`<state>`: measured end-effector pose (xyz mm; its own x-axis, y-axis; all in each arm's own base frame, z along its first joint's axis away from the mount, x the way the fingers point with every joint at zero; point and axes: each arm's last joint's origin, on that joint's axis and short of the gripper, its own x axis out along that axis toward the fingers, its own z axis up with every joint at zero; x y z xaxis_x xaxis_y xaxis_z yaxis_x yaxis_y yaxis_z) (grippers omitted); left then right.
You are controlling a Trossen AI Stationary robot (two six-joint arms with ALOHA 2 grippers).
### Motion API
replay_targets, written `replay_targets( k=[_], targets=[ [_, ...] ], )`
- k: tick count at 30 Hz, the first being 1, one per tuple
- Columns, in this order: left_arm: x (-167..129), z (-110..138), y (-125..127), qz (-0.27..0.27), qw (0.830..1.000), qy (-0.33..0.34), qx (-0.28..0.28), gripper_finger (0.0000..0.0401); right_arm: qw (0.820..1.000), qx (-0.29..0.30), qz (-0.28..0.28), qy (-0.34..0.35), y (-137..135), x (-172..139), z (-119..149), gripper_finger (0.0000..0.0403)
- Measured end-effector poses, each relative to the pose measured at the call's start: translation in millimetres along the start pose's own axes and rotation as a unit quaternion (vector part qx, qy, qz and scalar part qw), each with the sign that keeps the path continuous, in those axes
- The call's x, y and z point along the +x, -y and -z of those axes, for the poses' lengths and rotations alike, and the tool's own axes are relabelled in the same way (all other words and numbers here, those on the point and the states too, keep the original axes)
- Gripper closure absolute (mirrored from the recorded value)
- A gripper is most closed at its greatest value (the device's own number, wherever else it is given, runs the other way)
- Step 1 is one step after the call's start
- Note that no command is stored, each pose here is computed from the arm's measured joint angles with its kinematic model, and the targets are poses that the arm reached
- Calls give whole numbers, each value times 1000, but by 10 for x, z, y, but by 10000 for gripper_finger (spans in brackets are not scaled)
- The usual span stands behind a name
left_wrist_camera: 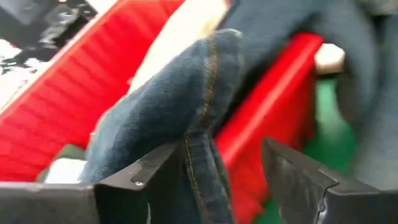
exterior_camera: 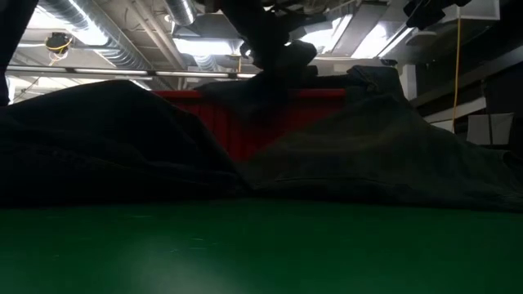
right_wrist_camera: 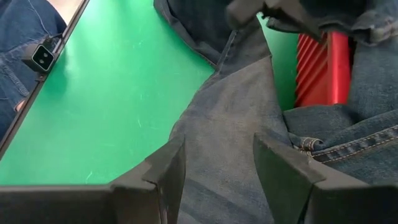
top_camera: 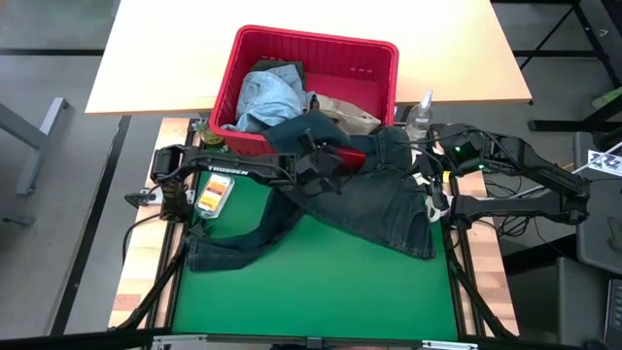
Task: Fold laundry
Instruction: Fold the dark blue jeans
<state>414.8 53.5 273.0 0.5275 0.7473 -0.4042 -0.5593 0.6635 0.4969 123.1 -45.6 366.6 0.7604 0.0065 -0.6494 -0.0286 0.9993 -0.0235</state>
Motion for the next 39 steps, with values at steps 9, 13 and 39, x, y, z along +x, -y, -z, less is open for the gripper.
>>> replay_targets(
  k=[9,13,39],
  targets=[
    [62,11,-98,-55,998,-10,-1,188,1000,0,0,0,0,0,0,217],
    [82,28,-123,-50,999,-18,5,189,1000,-3,0,0,0,0,0,217],
    [-94,-46,-292,-47,999,-12,1,399,1000,-13,0,0,0,1,1,217]
  ],
)
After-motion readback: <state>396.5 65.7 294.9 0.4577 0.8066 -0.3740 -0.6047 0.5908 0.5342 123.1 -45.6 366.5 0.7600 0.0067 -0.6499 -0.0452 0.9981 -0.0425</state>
